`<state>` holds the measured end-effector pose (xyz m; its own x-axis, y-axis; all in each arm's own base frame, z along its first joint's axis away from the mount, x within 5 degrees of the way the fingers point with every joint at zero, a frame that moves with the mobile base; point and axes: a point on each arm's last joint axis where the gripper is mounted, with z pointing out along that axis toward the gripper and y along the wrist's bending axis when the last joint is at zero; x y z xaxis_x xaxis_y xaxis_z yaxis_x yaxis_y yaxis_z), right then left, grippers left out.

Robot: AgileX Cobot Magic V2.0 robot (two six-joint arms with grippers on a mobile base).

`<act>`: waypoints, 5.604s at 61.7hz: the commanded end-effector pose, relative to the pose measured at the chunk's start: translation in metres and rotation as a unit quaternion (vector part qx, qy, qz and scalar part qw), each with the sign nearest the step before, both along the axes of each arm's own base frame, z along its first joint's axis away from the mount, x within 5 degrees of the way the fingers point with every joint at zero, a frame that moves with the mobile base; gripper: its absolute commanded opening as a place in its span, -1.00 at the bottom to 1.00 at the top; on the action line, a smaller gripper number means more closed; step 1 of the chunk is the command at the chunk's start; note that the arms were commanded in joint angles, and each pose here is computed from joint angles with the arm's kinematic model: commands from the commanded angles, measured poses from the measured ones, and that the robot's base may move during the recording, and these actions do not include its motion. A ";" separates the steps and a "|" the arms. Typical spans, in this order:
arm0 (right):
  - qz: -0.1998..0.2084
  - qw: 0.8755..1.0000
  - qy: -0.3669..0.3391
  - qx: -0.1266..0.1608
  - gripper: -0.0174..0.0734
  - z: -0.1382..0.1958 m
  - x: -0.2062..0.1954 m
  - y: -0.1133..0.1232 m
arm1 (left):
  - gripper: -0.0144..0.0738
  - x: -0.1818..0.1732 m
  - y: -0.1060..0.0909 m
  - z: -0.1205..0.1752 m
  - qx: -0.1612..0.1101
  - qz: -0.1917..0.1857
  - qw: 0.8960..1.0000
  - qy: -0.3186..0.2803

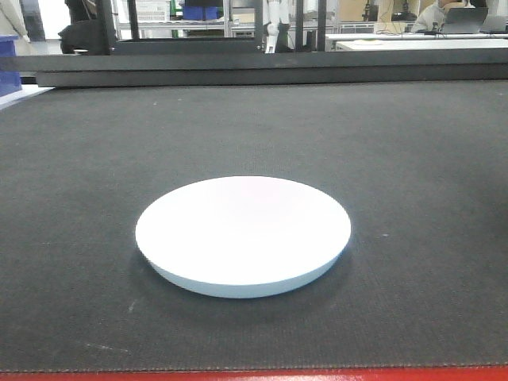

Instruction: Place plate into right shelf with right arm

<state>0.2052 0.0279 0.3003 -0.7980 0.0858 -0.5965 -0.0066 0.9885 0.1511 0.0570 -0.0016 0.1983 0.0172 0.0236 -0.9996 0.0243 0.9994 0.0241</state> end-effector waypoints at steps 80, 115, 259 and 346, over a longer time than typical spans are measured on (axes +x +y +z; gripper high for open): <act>0.031 0.976 0.214 0.005 0.76 -0.059 0.111 0.153 | -0.96 -0.001 0.001 0.005 -0.009 0.005 0.999 -0.044; 0.025 0.972 0.232 -0.002 -0.39 -0.068 0.112 0.153 | -0.96 -0.001 0.001 0.005 -0.009 0.005 0.999 -0.044; 0.014 0.824 -0.565 -0.042 -0.50 0.020 -0.145 -0.020 | -0.96 -0.001 0.001 0.005 -0.009 0.005 0.999 -0.044; 0.014 0.824 -0.565 -0.042 -0.50 0.020 -0.145 -0.020 | -0.96 -0.001 0.001 0.005 -0.009 0.005 0.999 -0.044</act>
